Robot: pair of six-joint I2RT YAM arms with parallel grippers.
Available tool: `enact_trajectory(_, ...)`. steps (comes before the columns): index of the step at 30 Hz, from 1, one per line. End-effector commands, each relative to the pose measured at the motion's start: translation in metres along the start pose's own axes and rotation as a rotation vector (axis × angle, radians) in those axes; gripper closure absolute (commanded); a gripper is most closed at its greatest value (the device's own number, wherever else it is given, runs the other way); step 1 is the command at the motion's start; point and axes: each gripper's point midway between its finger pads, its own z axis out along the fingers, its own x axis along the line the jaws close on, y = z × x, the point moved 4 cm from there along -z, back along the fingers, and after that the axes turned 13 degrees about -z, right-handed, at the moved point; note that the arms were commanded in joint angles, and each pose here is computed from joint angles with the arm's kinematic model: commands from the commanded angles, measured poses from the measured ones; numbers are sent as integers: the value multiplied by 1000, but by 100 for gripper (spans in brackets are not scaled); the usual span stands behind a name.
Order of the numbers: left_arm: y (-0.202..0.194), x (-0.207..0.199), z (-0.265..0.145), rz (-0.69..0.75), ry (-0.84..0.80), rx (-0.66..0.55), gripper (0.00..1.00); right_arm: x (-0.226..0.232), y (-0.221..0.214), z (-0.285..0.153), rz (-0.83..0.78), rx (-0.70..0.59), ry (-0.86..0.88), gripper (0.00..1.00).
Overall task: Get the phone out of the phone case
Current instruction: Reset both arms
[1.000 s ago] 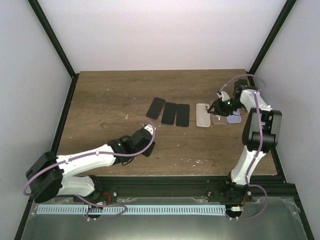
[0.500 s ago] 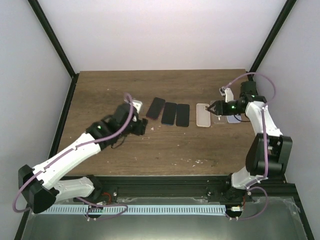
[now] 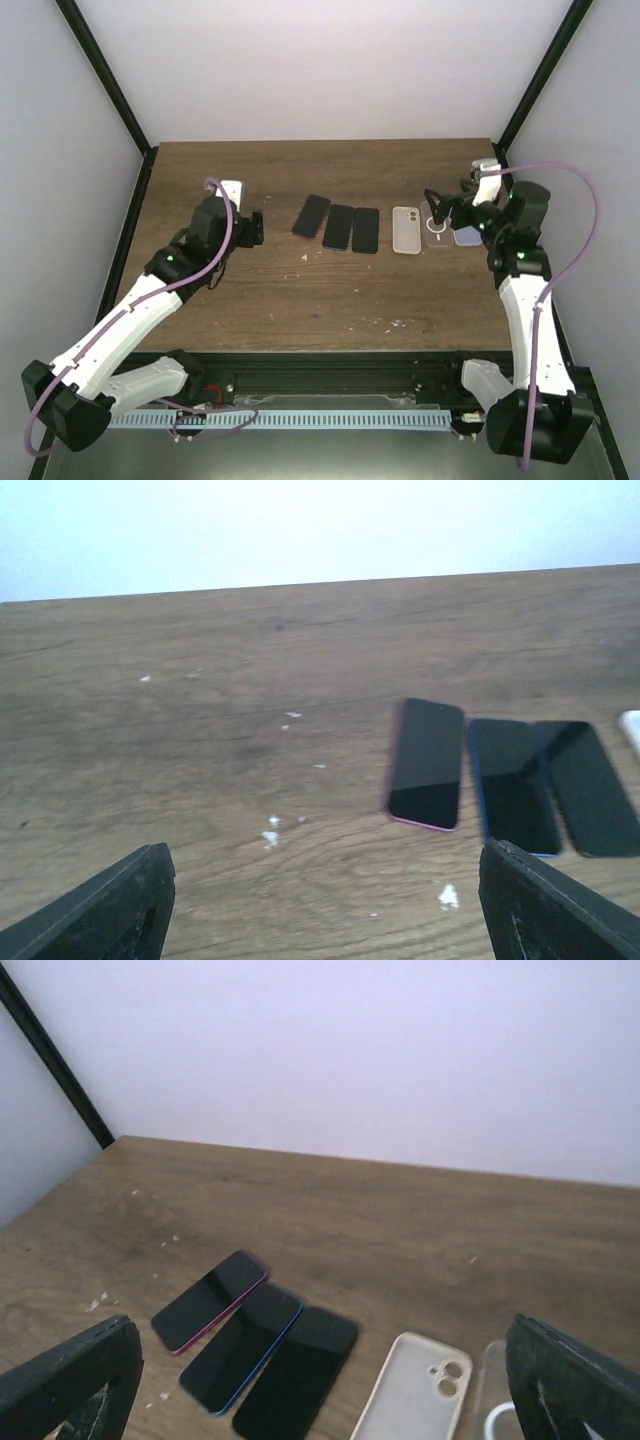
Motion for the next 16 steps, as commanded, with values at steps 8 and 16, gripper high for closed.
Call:
enact_trajectory(8, 12, 32, -8, -30, 153, -164, 16, -9, -43, 11, 259, -50, -73, 0)
enact_trajectory(16, 17, 33, -21, -54, 115, -219, 16, -22, -38, 12, 335, -25, -147, 0)
